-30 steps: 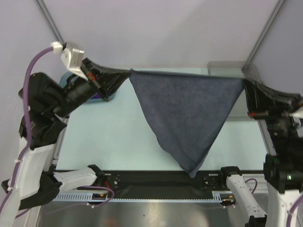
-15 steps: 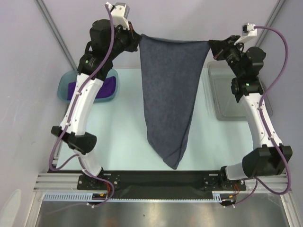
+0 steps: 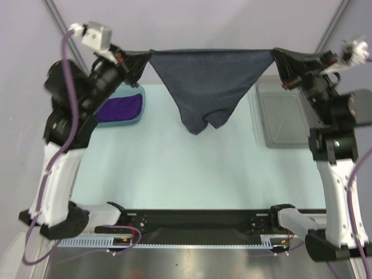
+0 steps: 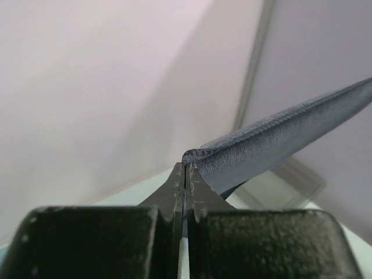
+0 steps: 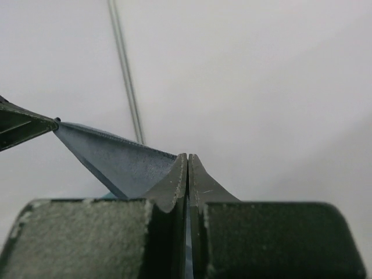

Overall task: Fold and stack the towels
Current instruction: Flatten out the crumpled towel

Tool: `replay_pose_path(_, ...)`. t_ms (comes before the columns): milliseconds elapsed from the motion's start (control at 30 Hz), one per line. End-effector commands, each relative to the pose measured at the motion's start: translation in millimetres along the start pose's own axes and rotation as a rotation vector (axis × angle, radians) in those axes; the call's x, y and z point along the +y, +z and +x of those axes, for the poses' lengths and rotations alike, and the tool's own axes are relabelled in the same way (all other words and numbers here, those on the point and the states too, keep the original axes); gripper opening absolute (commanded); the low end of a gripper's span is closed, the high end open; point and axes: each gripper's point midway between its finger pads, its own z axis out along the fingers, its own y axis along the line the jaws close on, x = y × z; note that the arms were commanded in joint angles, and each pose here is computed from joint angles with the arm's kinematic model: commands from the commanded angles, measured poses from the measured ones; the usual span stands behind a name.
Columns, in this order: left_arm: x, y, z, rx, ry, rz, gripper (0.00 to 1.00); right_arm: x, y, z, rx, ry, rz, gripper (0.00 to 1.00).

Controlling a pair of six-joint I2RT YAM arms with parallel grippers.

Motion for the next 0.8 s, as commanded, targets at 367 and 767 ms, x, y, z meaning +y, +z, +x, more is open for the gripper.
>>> replay_pose_path(367,-79,-133,-51,-0.217,-0.058,0.303,0.0,101,-112,-69,-0.07,0.015,-0.111,0.0)
replay_pose_path(767,-46,-91,-43,-0.13,-0.019,0.124,0.0,64,-91,-69,-0.092,-0.045,0.016,0.0)
